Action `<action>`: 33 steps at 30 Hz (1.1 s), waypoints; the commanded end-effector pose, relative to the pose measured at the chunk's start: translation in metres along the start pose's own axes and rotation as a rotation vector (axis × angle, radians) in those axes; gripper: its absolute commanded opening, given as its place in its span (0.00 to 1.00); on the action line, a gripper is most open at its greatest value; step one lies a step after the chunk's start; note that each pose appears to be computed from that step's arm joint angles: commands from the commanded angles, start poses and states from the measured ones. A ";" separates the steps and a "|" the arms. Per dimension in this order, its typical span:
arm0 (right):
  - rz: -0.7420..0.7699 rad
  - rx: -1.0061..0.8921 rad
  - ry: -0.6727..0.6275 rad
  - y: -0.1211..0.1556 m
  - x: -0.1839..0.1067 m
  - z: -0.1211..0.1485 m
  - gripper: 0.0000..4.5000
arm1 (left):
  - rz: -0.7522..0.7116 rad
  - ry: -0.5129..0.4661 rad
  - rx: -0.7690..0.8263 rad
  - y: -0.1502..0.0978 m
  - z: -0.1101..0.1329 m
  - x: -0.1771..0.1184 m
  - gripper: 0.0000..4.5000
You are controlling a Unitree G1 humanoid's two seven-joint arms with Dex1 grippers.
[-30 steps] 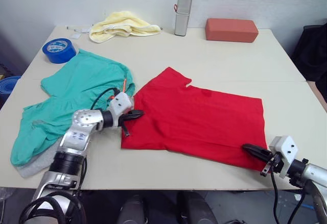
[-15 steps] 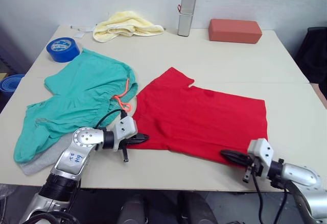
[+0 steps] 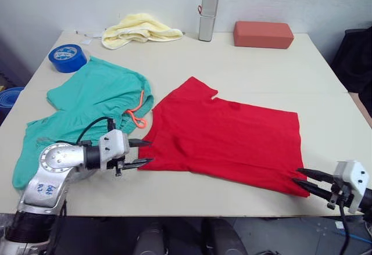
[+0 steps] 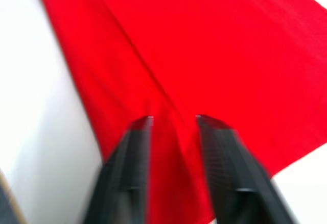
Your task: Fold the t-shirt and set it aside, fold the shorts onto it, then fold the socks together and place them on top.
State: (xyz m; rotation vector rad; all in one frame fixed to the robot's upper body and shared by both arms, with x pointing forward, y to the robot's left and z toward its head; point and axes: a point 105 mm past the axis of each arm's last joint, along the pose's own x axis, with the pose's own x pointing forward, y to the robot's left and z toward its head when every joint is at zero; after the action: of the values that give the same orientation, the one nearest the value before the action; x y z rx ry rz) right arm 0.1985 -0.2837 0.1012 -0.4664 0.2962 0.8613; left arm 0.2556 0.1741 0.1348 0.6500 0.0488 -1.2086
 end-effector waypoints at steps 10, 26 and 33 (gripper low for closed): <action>0.024 -0.082 0.117 0.009 0.024 -0.038 0.74 | 0.006 0.200 0.064 -0.005 -0.045 0.017 0.83; 0.074 -0.122 0.070 0.009 0.031 -0.040 0.00 | -0.119 0.204 -0.134 -0.028 -0.051 0.018 0.01; 0.154 -0.108 0.065 0.025 0.013 -0.038 0.00 | -0.192 0.149 -0.171 -0.057 -0.034 0.005 0.00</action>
State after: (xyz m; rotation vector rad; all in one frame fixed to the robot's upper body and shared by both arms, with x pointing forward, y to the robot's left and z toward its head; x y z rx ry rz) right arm 0.1998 -0.2763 0.0600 -0.5933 0.2944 0.9726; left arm 0.2275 0.1770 0.0752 0.5977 0.3515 -1.2953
